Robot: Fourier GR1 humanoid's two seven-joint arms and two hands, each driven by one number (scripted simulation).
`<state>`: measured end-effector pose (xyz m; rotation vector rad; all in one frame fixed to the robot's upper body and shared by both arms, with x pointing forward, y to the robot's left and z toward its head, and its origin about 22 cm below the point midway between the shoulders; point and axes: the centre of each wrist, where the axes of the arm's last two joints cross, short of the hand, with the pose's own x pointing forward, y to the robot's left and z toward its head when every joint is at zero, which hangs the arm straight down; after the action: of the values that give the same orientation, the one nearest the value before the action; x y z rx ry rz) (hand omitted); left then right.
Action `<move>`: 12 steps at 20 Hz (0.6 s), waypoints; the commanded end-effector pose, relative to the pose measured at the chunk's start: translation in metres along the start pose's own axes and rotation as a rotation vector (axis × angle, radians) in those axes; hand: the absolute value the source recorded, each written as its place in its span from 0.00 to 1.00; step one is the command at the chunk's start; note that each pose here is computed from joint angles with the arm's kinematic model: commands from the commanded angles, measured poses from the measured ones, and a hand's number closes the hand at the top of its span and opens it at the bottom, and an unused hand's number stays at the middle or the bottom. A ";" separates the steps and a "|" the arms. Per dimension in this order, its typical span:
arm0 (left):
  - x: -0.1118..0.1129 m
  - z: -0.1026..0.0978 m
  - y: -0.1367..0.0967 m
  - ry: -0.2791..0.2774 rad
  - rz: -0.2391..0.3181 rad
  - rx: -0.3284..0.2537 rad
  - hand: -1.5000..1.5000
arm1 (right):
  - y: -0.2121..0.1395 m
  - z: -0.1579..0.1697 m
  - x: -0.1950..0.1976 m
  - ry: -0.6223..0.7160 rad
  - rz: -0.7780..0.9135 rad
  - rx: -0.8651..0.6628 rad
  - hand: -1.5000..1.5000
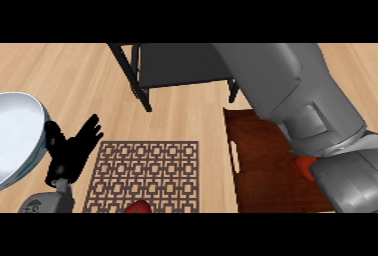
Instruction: Pick the can from the tray and place it in the tiered shelf
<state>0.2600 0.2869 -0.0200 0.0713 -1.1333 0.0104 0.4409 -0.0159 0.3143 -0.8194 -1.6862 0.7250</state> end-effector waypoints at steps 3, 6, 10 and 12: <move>0.003 -0.005 0.010 0.003 0.007 -0.005 0.50 | 0.016 0.000 -0.002 -0.035 -0.002 0.014 1.00; -0.022 0.005 -0.001 0.018 0.002 0.009 0.50 | 0.010 -0.003 -0.006 -0.039 -0.020 0.030 1.00; -0.004 -0.001 0.006 0.020 0.014 0.015 0.50 | 0.002 -0.004 0.001 -0.028 0.080 0.054 1.00; 0.006 0.000 -0.001 0.007 -0.006 0.002 0.50 | -0.027 -0.013 -0.008 0.063 -0.138 -0.039 1.00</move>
<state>0.2592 0.2885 -0.0200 0.0733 -1.1329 0.0179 0.4471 -0.0187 0.3154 -0.8078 -1.6810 0.7251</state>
